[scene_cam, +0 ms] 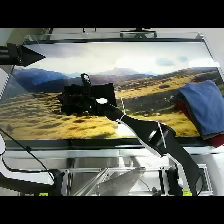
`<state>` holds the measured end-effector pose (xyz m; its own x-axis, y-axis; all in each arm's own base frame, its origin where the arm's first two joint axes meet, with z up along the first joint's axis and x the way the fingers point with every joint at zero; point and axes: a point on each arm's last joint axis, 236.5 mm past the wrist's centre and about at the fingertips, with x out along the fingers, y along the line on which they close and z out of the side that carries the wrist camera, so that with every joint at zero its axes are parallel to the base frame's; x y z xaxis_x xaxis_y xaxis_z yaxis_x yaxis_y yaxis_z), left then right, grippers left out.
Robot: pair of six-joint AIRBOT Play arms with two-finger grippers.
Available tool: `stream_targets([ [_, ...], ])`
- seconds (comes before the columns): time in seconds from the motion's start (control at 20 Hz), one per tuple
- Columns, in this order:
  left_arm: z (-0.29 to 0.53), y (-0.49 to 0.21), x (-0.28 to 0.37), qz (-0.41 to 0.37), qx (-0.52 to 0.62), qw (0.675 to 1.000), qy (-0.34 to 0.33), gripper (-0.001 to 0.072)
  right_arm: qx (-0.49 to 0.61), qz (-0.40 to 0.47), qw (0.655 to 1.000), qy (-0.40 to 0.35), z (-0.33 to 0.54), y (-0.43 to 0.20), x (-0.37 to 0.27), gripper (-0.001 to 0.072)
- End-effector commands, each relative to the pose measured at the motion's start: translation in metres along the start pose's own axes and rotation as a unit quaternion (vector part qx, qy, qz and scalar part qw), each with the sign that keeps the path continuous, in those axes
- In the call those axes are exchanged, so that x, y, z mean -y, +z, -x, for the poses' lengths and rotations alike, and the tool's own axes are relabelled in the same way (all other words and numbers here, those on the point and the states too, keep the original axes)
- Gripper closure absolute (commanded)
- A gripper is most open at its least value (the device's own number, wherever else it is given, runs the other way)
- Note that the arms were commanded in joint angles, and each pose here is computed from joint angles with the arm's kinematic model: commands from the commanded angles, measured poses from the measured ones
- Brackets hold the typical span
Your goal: Fold the shirts.
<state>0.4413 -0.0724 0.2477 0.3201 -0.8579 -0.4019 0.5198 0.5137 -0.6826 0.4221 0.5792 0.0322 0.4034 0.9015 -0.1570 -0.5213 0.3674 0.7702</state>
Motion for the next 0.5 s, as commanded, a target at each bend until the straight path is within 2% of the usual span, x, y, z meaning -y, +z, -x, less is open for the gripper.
stream_targets([
  [0.0, -0.001, -0.004, 0.004, 0.01, 0.005, 1.0, -0.025, 0.0688, -0.012, 0.003, 0.998, 0.067, 0.006, 0.016, -0.018, 0.0053],
  [0.05, -0.003, -0.006, 0.004, 0.018, 0.005, 0.999, -0.034, 0.0688, -0.023, 0.011, 0.997, 0.076, 0.017, 0.03, -0.021, 0.0158],
  [0.1, -0.005, -0.008, 0.001, 0.025, 0.003, 0.999, -0.036, 0.0688, -0.041, 0.016, 0.996, 0.074, 0.031, 0.044, -0.018, 0.0163],
  [0.25, -0.009, -0.014, -0.008, 0.043, 0.0, 0.998, -0.039, 0.0688, -0.122, 0.011, 0.992, -0.011, 0.088, 0.075, 0.031, 0.0161],
  [0.3, -0.01, -0.015, -0.008, 0.044, -0.002, 0.998, -0.039, 0.0688, -0.154, 0.004, 0.987, -0.054, 0.113, 0.082, 0.054, 0.0147],
  [0.35, -0.009, -0.015, -0.008, 0.044, -0.001, 0.998, -0.039, 0.0688, -0.183, -0.01, 0.977, -0.106, 0.144, 0.088, 0.084, 0.0083],
  [0.45, -0.01, -0.015, -0.008, 0.044, -0.001, 0.998, -0.039, 0.0688, -0.223, -0.037, 0.955, -0.195, 0.2, 0.097, 0.14, 0.0073],
])
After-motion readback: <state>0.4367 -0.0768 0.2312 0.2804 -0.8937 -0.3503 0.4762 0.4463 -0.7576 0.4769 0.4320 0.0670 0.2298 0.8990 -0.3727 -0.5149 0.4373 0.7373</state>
